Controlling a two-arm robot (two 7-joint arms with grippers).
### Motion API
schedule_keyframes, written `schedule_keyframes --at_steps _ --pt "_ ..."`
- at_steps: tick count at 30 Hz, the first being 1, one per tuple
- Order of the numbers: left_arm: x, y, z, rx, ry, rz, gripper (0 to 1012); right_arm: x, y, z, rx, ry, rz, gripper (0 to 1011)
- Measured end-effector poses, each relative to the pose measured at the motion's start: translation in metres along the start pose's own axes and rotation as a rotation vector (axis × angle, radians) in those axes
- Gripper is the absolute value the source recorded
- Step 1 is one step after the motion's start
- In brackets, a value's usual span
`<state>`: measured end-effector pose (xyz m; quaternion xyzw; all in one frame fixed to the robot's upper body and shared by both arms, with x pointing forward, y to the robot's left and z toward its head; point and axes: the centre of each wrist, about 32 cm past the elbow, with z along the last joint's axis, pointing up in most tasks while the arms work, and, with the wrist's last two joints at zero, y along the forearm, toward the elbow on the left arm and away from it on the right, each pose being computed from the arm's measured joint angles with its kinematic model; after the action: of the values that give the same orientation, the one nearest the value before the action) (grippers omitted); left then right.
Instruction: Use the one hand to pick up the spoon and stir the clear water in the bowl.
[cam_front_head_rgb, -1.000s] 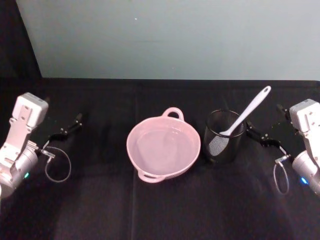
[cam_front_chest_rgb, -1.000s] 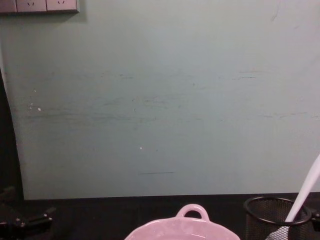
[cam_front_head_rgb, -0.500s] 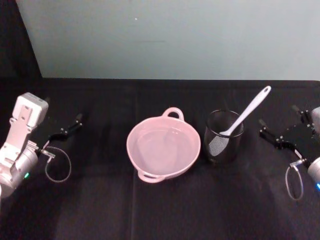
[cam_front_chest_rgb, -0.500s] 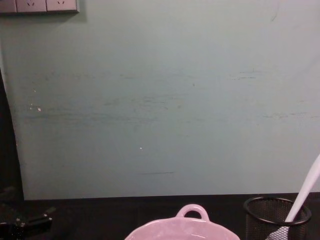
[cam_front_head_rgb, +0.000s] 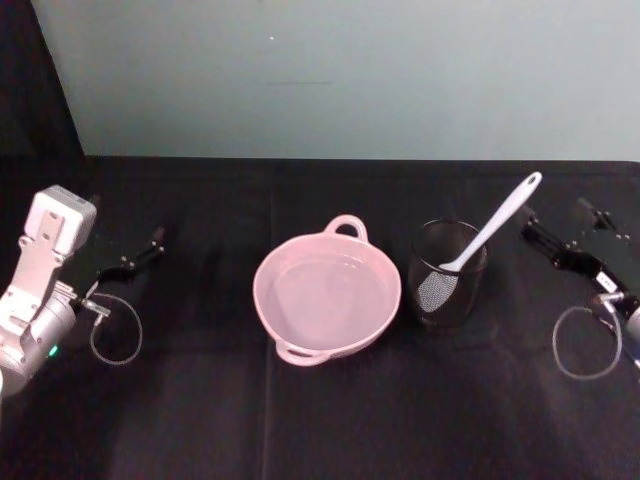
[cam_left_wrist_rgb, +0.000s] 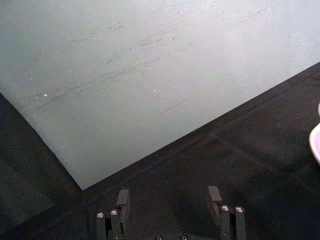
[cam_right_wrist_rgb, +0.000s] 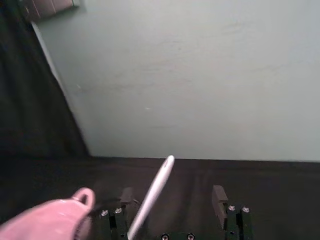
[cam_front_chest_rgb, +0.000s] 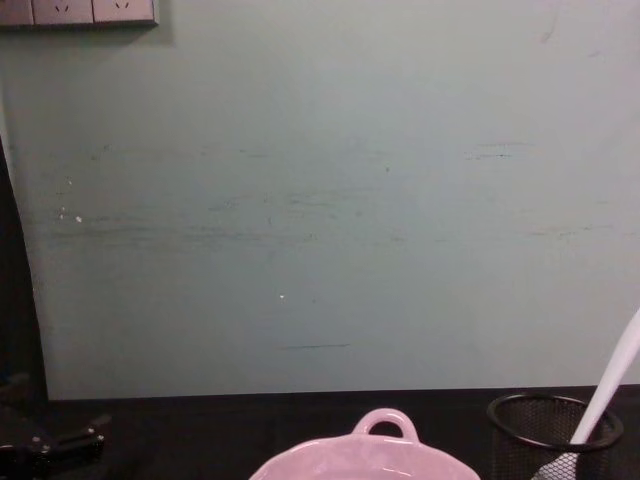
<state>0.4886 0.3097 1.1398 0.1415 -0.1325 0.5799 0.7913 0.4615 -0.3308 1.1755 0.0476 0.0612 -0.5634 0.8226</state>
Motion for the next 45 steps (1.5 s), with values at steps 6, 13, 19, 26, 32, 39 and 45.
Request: schedule_keyframes --at_steps 6,13,19,26,32,39,45 --pt "0.0000 0.0000 0.0000 0.000 0.000 0.000 1011 0.017 0.009 0.001 0.000 0.242 0.097 1002" --pt "0.0000 0.0000 0.0000 0.000 0.000 0.000 1011 0.035 0.020 -0.002 -0.007 0.494 0.169 1002" --pt "0.0000 0.0000 0.0000 0.000 0.000 0.000 1011 0.043 0.030 -0.005 -0.023 0.648 0.196 1002" --pt "0.0000 0.0000 0.0000 0.000 0.000 0.000 1011 0.037 0.038 -0.009 -0.019 0.674 0.211 1002" --pt "0.0000 0.0000 0.0000 0.000 0.000 0.000 1011 0.030 0.043 -0.013 0.009 0.600 0.210 1002" --pt "0.0000 0.0000 0.0000 0.000 0.000 0.000 1011 0.027 0.045 -0.015 0.032 0.502 0.194 984" --pt "0.0000 0.0000 0.0000 0.000 0.000 0.000 1011 0.028 0.044 -0.016 0.038 0.482 0.175 862"
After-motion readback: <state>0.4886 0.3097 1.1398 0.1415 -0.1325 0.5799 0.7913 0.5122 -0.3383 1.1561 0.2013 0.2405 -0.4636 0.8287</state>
